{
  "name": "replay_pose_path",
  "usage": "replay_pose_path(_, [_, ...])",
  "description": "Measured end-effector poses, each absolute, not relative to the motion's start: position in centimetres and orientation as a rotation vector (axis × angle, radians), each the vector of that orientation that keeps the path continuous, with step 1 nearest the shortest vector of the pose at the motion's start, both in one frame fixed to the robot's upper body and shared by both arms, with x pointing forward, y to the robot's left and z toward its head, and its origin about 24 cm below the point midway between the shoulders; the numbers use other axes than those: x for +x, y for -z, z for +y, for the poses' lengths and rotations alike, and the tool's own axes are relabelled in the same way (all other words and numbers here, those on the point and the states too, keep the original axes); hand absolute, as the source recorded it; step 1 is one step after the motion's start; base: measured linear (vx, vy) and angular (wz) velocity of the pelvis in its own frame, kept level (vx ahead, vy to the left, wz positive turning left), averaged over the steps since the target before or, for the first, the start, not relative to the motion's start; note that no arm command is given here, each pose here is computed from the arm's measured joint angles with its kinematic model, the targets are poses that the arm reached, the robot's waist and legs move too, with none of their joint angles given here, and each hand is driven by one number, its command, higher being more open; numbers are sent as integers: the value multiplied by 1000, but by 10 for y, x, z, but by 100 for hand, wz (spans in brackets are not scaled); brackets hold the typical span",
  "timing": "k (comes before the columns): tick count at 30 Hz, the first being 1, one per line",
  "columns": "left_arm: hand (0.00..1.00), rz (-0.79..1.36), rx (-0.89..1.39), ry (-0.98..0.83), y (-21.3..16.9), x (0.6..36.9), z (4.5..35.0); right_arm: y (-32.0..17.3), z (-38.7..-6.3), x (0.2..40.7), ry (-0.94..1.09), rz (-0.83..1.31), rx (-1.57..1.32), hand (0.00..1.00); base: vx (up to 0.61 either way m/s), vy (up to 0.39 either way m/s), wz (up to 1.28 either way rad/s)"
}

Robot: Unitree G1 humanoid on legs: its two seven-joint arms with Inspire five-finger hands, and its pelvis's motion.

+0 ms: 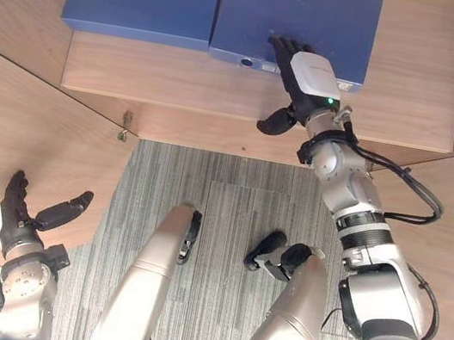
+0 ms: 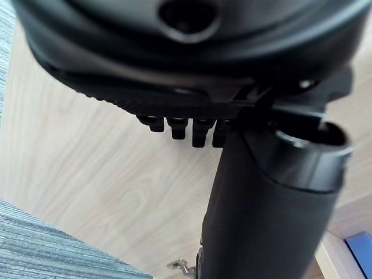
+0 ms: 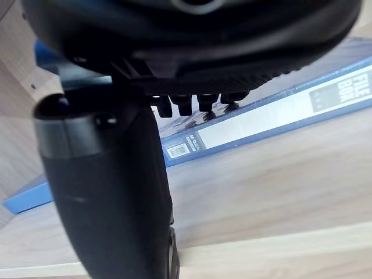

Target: Walk over to the cabinet, pick up the folder, carry it to the office cabinet, place the folder inside the office cabinet, then close the office cabinet door

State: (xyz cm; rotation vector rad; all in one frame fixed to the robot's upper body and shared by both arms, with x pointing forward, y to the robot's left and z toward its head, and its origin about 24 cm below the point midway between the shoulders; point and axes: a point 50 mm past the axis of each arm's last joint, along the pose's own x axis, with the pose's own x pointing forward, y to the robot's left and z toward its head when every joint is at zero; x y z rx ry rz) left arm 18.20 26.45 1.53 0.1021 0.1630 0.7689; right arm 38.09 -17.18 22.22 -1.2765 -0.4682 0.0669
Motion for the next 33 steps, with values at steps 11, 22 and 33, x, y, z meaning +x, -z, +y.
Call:
replay_pose_path(11, [100, 67, 93, -672, -39, 185, 255, -266, -161, 385, -58, -535, -1294, 100, -34, -28, -1])
replay_pose_path(22, [100, 49, 62, -556, -43, 191, 244, -284, -159, 388, -56, -515, -1304, 100, -13, -2, 0])
replay_pose_path(33, [100, 156, 28, -451, -18, 185, 229, -301, -183, 394, 21, -398, -1209, 100, 17, 39, -15])
